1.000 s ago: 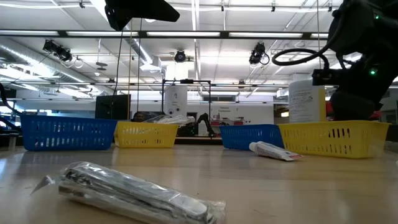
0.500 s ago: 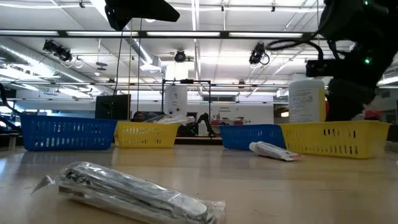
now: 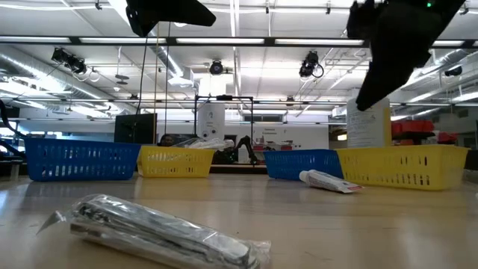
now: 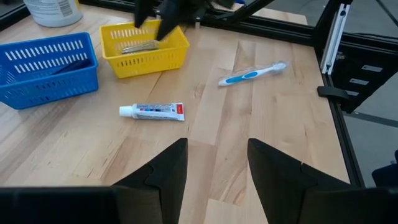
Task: Pick & Place Travel size toiletries
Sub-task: Put the blue toothbrush into the left yellow bin
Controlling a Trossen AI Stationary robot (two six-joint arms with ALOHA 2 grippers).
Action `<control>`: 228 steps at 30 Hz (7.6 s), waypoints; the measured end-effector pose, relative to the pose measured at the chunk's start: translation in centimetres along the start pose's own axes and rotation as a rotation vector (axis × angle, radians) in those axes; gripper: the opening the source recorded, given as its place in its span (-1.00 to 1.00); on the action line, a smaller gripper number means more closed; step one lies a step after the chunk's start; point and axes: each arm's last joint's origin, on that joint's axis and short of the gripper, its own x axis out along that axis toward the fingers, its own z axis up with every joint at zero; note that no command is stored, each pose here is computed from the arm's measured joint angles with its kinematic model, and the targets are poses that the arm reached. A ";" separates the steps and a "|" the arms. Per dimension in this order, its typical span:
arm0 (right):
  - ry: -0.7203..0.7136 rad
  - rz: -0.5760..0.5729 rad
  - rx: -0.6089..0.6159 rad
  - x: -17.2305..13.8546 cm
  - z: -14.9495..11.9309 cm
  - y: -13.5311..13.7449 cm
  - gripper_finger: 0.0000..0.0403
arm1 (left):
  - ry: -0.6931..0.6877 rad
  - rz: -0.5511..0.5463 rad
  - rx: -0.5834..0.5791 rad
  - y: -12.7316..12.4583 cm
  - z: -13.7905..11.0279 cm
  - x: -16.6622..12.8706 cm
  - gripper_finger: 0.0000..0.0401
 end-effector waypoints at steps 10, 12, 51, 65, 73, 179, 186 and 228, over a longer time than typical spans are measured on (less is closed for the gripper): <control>0.018 0.300 -0.049 -1.1 -2.4 3.5 -0.03 | 0.007 -0.018 0.004 -0.2 -0.1 -0.2 -0.13; 0.021 0.329 -0.067 -1.3 -3.3 4.1 -0.04 | 0.008 -0.023 0.006 -0.4 -0.2 -0.3 -0.13; 0.266 0.217 -0.095 2.0 -13.4 7.0 -0.25 | -0.027 0.029 0.006 -0.4 -0.2 -0.5 -0.13; 0.148 0.386 -0.052 1.9 -12.5 8.8 -0.76 | -0.027 0.029 0.006 -0.4 -0.2 -0.5 -0.13; -0.056 0.505 -0.101 1.9 -10.2 10.0 -0.92 | -0.037 0.045 -0.030 -0.3 -0.2 -0.4 -0.13; -0.553 0.368 -0.238 2.1 4.3 3.3 0.07 | -0.053 0.126 -0.204 3.7 2.1 2.6 -0.90; -0.397 0.329 -0.224 0.5 3.0 1.4 0.07 | -0.010 0.202 -0.230 4.2 1.3 2.5 -0.84; -0.125 0.474 -0.186 0.8 -4.7 2.5 -0.11 | 0.499 0.690 -0.309 23.7 4.3 3.6 -0.87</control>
